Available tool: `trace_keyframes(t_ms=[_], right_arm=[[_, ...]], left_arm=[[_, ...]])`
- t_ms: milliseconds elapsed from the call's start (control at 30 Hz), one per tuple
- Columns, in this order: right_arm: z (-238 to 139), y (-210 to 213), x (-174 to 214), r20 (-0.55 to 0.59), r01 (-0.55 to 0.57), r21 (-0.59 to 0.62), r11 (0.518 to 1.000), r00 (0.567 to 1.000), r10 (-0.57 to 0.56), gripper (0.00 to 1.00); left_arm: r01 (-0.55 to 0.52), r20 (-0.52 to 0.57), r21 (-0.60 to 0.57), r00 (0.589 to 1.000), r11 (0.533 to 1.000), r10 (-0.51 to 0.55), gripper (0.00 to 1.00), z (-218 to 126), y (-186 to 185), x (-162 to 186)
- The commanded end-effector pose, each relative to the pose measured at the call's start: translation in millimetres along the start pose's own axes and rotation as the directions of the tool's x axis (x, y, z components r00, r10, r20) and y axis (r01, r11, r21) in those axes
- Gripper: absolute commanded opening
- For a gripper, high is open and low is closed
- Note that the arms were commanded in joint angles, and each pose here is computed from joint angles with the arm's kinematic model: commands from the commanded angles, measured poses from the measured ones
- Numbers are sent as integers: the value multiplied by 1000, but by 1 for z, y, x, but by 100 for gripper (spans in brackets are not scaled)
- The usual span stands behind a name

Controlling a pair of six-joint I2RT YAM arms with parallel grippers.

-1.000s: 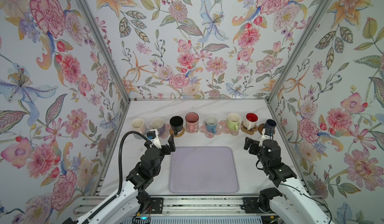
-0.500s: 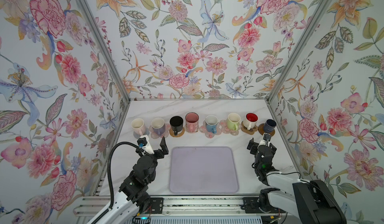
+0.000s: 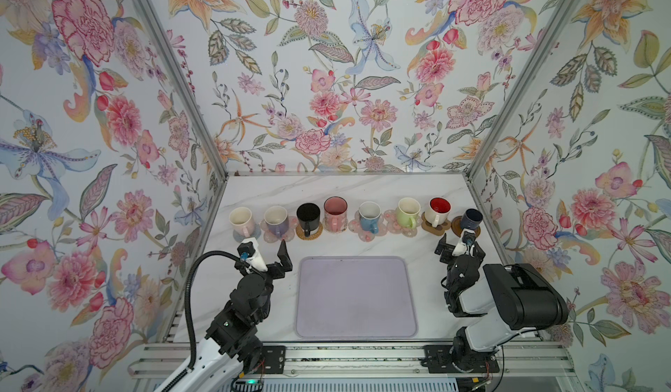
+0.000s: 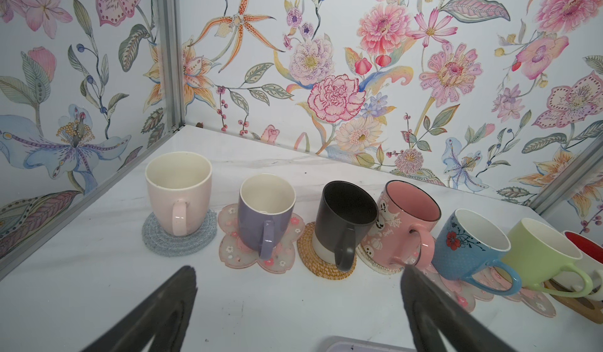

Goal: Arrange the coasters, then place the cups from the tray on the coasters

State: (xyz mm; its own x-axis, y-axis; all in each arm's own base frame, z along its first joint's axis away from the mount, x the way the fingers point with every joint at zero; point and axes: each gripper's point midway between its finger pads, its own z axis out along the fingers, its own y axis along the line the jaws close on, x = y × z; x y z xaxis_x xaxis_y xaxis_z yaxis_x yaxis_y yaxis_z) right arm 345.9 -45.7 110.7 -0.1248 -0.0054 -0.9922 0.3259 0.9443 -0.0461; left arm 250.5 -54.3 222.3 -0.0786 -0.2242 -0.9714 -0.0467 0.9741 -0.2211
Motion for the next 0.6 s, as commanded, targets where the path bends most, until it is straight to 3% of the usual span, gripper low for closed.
trace_keyframes(t_ms=[0,167,300,567], right_arm=[[10,10,-10,1,-27,-50,998,1000,27,99],[11,10,-10,3,-24,-49,999,1000,24,99],[11,10,-10,3,-25,-48,999,1000,25,99],[11,10,-10,2,-23,-47,999,1000,23,99]], left_arm=[[-45,-3,-58,999,997,45,99,-1,13,5],[-70,14,-277,997,958,77,99,-4,53,14],[-106,12,-251,994,962,112,99,5,49,15],[-153,9,-441,985,884,175,99,21,91,15]])
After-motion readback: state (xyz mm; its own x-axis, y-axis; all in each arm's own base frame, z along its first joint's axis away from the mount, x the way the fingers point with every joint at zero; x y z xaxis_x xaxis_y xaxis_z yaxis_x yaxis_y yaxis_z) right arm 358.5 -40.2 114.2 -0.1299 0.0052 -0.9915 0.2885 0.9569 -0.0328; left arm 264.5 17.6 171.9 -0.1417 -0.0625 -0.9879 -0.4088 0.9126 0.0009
